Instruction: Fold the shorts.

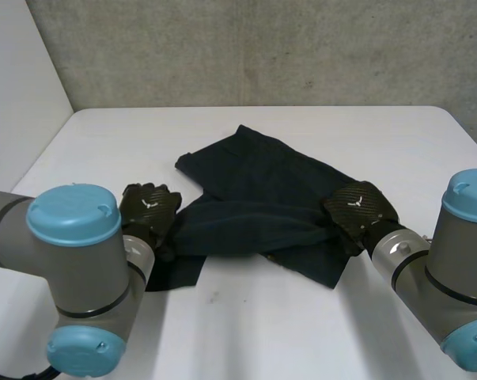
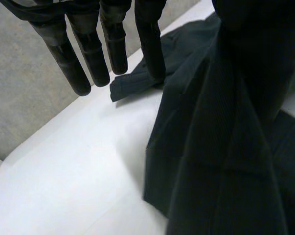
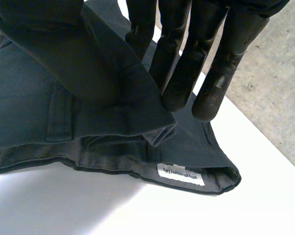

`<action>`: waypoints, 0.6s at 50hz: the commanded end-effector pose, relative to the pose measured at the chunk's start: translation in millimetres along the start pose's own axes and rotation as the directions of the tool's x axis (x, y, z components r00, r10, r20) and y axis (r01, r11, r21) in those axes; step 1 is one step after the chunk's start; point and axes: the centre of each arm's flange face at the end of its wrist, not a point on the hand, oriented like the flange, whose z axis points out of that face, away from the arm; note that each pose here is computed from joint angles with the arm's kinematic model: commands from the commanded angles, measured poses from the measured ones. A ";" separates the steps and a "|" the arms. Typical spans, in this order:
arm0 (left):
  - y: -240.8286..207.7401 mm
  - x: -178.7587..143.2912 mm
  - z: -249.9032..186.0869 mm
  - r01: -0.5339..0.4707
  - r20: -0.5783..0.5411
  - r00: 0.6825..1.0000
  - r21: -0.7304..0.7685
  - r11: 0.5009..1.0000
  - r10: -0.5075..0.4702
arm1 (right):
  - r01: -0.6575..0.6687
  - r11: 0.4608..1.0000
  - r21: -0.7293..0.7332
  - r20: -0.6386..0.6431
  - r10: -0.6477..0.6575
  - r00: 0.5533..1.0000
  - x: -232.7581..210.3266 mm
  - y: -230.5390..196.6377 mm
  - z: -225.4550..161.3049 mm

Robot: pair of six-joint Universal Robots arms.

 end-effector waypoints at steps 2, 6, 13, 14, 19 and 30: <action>4.3 -5.0 -11.3 0.041 -0.020 0.999 -0.085 0.996 -0.042 | 0.000 1.000 0.005 -0.009 0.000 1.000 2.4 -1.7 -0.6; 4.9 -7.6 -13.1 0.029 -0.028 0.999 -0.121 0.992 -0.032 | 0.008 1.000 0.021 -0.020 -0.007 1.000 6.2 -9.0 -0.3; -51.1 -40.4 -36.6 -0.020 0.041 0.999 0.047 0.999 0.018 | 0.045 0.995 0.089 -0.051 -0.040 0.998 28.9 -60.4 -28.8; -59.7 -44.0 -42.2 -0.035 0.052 0.998 0.079 0.996 0.030 | 0.044 0.995 0.094 -0.040 -0.040 0.998 33.2 -74.5 -39.8; -84.4 -49.6 -64.1 -0.070 0.035 0.997 0.189 0.979 0.064 | -0.002 0.999 0.046 0.083 -0.002 0.997 28.1 -82.8 -55.1; -58.0 -25.4 -50.1 -0.088 -0.056 0.994 0.108 0.990 0.095 | -0.422 0.878 -0.227 0.102 0.452 0.886 9.2 -11.7 -31.4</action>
